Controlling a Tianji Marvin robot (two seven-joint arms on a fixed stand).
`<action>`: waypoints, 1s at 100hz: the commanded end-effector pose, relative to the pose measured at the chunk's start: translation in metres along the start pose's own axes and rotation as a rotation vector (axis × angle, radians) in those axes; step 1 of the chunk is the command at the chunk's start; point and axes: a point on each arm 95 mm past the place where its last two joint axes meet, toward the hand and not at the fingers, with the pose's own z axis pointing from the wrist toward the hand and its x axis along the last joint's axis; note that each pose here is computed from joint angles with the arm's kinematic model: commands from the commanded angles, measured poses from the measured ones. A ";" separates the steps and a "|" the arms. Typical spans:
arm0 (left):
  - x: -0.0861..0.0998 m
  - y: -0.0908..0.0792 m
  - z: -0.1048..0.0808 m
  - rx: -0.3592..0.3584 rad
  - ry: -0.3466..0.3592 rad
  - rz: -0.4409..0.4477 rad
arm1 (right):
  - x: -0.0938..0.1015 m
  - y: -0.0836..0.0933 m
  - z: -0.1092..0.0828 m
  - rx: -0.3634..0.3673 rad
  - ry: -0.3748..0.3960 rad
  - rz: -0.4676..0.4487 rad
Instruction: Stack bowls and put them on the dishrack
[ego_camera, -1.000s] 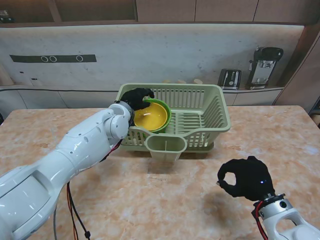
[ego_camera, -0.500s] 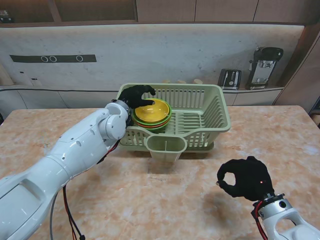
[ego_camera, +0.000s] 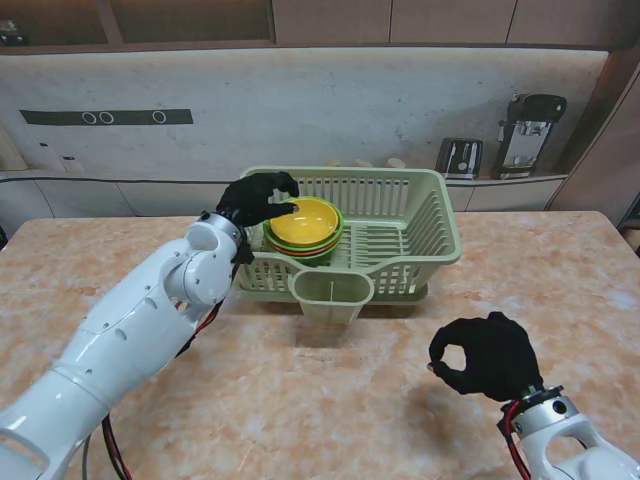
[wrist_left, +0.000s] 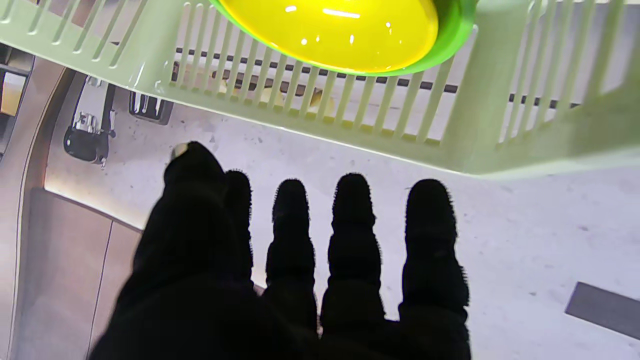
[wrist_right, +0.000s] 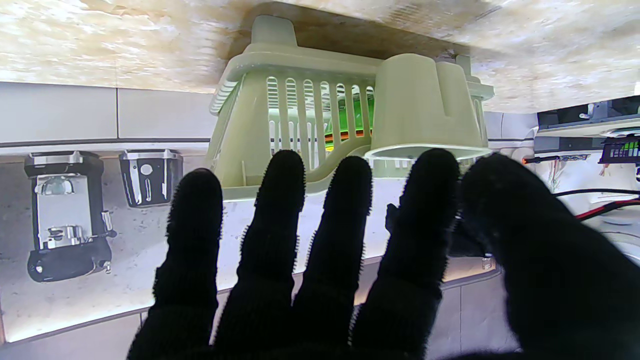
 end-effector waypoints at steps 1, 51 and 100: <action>-0.001 0.009 -0.012 -0.014 -0.002 -0.002 | 0.003 -0.004 -0.001 0.023 0.007 0.008; 0.003 0.002 -0.097 0.062 -0.007 0.064 | 0.006 -0.004 0.000 0.028 0.014 0.012; 0.004 0.006 -0.161 0.123 -0.063 0.166 | 0.007 -0.004 0.001 0.031 0.018 0.014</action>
